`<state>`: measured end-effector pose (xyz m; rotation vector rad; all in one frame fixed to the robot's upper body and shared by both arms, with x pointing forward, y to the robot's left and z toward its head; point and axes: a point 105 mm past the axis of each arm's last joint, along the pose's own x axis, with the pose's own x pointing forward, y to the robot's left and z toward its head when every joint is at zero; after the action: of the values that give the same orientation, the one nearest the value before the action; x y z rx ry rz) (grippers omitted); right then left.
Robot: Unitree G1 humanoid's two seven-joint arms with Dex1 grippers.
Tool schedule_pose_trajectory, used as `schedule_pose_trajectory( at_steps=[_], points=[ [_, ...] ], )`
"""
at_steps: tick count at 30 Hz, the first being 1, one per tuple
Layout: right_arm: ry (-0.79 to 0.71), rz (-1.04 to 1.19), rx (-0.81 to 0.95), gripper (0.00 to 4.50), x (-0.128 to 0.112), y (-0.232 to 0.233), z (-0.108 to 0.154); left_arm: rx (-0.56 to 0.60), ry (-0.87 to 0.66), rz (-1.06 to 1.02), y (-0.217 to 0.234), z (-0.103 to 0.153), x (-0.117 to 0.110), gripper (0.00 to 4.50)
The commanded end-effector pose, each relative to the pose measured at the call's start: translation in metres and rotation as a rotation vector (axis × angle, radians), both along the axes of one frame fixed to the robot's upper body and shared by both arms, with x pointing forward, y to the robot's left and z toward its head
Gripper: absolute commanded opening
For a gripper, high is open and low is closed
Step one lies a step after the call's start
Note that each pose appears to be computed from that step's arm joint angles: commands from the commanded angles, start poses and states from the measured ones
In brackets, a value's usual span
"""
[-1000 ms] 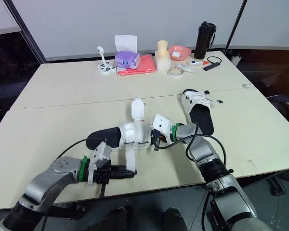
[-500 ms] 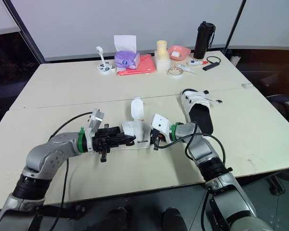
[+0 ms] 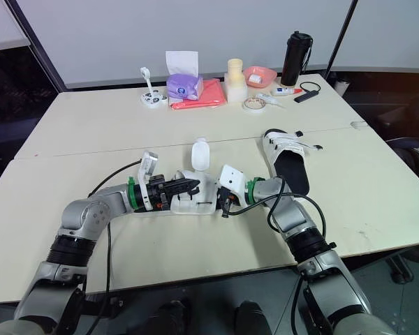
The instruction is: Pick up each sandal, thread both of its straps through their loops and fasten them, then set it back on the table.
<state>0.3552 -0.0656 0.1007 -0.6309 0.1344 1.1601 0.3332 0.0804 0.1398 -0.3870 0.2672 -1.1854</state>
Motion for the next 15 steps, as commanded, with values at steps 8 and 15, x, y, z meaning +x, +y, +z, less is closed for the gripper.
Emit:
schedule_pose_trajectory(
  at_steps=[8, 15],
  points=[
    [0.068, -0.019, -0.05, 0.0, -0.005, -0.004, -0.025, -0.123, 0.021, 0.116, 0.008, 0.024, 0.021, 3.42],
    [0.068, -0.018, -0.05, 0.0, -0.005, -0.004, -0.025, -0.152, 0.011, 0.215, 0.015, 0.028, 0.036, 3.42]
  ],
)
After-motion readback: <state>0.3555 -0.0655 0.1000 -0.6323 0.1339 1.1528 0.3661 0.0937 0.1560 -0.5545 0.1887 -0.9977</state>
